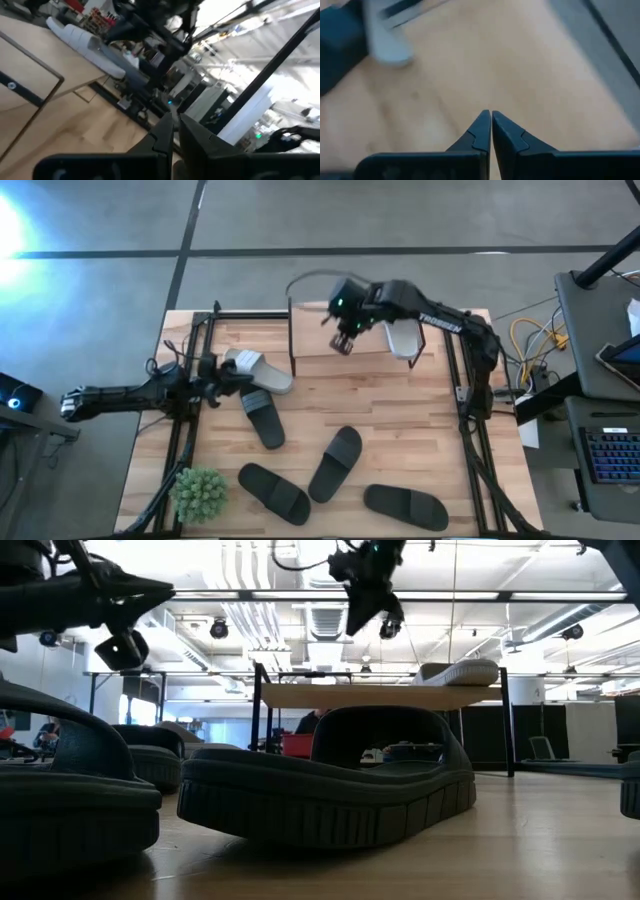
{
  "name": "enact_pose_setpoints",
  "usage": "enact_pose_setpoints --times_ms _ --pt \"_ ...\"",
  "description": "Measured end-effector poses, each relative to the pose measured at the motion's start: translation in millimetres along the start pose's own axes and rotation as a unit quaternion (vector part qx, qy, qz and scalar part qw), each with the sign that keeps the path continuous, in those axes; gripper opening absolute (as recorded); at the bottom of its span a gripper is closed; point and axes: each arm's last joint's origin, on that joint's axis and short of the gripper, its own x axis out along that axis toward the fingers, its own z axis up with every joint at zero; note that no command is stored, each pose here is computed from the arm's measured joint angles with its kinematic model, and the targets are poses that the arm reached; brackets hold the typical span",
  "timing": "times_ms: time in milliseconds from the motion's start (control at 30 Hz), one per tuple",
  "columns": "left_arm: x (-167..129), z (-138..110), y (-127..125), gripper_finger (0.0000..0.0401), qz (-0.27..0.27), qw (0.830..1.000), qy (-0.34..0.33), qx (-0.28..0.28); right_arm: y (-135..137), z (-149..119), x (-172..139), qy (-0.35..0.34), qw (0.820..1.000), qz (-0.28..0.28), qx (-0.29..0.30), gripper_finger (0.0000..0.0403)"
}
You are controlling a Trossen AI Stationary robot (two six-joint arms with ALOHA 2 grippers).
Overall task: Pick and place slides into the shelf
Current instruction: Put the gray slide on the shelf
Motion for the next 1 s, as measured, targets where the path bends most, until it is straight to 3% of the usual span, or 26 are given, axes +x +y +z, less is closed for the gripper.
enact_pose_setpoints --times_ms 233,400,667,1000 --pt "4.3 -6.0 5.7 0.0013 0.024 0.999 0.025 0.002 56.7 -1.6 30.0 0.007 0.997 0.054 -0.052 0.0009" --pt "5.4 -7.8 7.3 0.0013 0.030 0.999 0.032 0.002 79.3 4.5 66.9 0.004 0.994 0.094 -0.063 0.0008" --pt "4.8 -6.9 6.4 0.0013 0.026 0.999 0.027 0.002 83.5 12.2 112.0 0.016 0.995 0.067 -0.072 0.0008" --pt "4.6 -7.7 7.1 0.0013 0.027 0.999 0.029 0.002 70.3 37.5 122.7 -0.024 0.997 0.039 -0.060 0.0008"
